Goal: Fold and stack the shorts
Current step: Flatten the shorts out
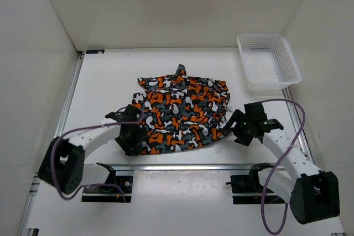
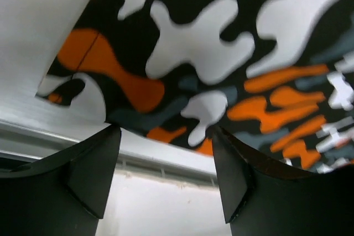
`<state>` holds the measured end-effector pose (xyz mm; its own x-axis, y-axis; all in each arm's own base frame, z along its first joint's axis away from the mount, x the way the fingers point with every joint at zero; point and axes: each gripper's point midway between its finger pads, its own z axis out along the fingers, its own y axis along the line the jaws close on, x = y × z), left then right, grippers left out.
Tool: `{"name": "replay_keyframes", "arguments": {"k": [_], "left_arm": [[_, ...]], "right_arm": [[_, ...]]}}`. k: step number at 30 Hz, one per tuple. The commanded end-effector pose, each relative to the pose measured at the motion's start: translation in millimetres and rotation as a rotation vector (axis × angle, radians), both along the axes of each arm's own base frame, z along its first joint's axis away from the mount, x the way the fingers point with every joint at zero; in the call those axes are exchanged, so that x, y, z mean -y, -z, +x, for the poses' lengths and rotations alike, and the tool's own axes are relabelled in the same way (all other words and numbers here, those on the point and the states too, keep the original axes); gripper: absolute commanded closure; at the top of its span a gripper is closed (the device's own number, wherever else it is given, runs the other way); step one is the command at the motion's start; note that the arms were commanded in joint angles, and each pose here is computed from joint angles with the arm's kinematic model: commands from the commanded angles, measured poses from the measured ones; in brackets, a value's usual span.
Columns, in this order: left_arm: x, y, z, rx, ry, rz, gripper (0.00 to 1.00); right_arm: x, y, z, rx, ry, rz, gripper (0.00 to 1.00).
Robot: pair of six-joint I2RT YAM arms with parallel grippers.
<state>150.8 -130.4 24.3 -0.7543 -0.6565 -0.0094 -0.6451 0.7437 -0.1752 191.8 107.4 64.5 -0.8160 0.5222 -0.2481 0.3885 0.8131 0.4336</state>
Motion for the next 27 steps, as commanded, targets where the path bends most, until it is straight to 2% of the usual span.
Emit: {"name": "replay_keyframes", "arguments": {"k": [1, 2, 4, 6, 7, 8, 12, 13, 16, 18, 22, 27], "left_arm": [[8, 0, 32, 0.05, 0.005, 0.013, 0.23], [8, 1, 36, 0.048, 0.015, 0.03, 0.26], [10, 2, 46, 0.046, 0.046, 0.048, 0.46], [7, -2, 60, 0.065, 0.047, 0.057, 0.71], [8, -2, 62, 0.065, 0.058, 0.059, 0.89], [6, -4, 67, 0.074, 0.043, 0.055, 0.9], [4, -19, 82, 0.129, 0.053, 0.051, 0.9], [2, -27, 88, 0.148, 0.05, 0.048, 0.9], [-6, -49, 99, 0.173, 0.054, 0.073, 0.9], [-19, -73, 107, 0.229, 0.046, 0.141, 0.9], [-29, -123, 134, 0.326, 0.068, 0.188, 0.9], [-28, -133, 178, 0.336, 0.067, 0.211, 0.88]], "right_arm": [[-13, -6, 25, 0.072, 0.009, 0.081, 0.17], [-11, -3, 29, 0.072, 0.017, 0.068, 0.17], [-8, 0, 38, 0.081, 0.034, 0.042, 0.2], [-5, 12, 42, 0.045, 0.047, 0.01, 0.24], [-3, 18, 44, 0.036, 0.053, -0.003, 0.26], [-1, 20, 47, 0.04, 0.062, -0.018, 0.29], [-1, 26, 56, 0.039, 0.075, -0.022, 0.53], [-2, 27, 60, 0.036, 0.074, -0.023, 0.7], [-6, 10, 71, 0.041, 0.054, -0.023, 0.99], [-9, -15, 79, 0.074, 0.025, -0.021, 1.0], [-1, -41, 68, 0.076, 0.012, -0.06, 1.0], [0, -40, 70, 0.033, 0.063, -0.035, 1.0]]}}
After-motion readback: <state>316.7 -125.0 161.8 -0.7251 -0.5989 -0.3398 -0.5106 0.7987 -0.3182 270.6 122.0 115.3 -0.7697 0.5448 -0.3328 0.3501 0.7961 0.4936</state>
